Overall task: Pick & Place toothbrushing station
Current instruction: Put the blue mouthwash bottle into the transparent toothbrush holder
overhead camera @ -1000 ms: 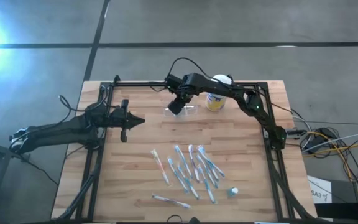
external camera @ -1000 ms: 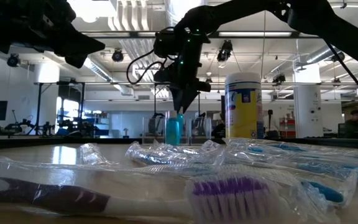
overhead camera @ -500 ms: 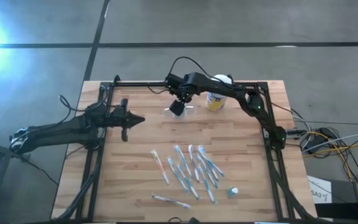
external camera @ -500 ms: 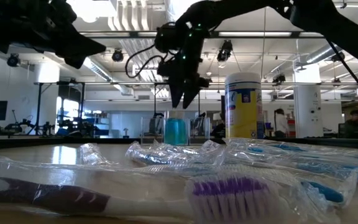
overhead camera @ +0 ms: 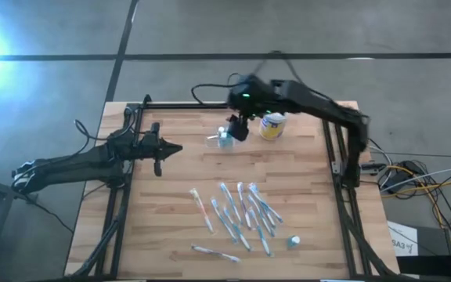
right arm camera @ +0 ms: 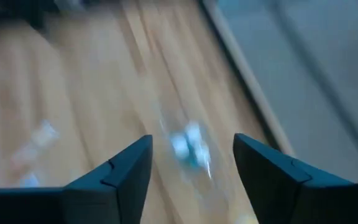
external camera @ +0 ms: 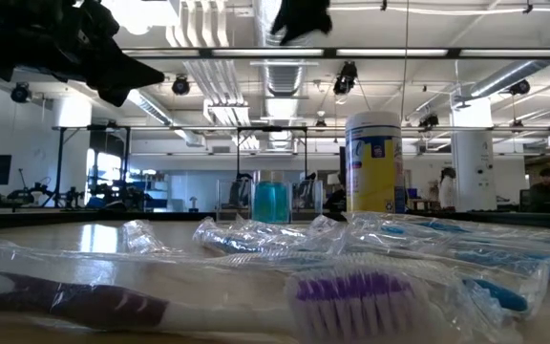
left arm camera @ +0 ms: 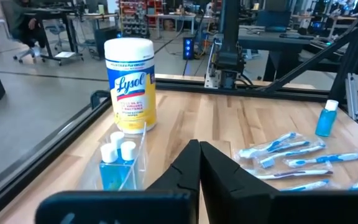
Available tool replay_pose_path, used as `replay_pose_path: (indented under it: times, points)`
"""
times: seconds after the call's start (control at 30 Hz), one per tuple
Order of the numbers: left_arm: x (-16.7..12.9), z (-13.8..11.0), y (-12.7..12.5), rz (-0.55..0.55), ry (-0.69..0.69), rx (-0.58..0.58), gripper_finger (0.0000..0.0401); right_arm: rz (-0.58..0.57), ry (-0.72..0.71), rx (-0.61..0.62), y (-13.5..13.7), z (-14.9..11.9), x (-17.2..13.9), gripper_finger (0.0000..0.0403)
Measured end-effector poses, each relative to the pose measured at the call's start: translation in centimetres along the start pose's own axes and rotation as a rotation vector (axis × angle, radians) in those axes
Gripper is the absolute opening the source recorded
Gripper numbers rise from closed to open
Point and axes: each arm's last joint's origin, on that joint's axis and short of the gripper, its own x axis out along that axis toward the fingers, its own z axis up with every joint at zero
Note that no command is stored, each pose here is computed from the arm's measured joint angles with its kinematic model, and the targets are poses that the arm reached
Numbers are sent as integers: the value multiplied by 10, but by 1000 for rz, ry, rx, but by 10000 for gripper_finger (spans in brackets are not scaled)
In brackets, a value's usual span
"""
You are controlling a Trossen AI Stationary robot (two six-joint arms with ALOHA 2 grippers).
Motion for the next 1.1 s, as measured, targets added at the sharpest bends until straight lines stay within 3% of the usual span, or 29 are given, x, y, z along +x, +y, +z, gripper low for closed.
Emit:
replay_pose_path:
  times: [0.17,0.37,0.5,0.63,0.77,0.97,1.1]
  points:
    - [0,0,0,0,-1,0,16,79,-293,-225,46,-15,-72,173]
    - [0,0,-2,-82,0,25,8,161,-452,-260,47,-81,-114,85]
    - [2,0,-2,-93,8,23,4,216,-479,-195,39,-139,-108,20]
    - [6,5,-3,-117,14,15,15,217,-488,-139,33,-195,-87,13]
    - [17,18,-5,-181,33,16,26,228,-598,-121,29,-237,-73,12]
    - [44,36,-10,-254,135,44,19,219,-734,-99,19,-269,-77,12]
    - [53,48,-10,-258,118,24,10,226,-786,-87,13,-279,-90,12]
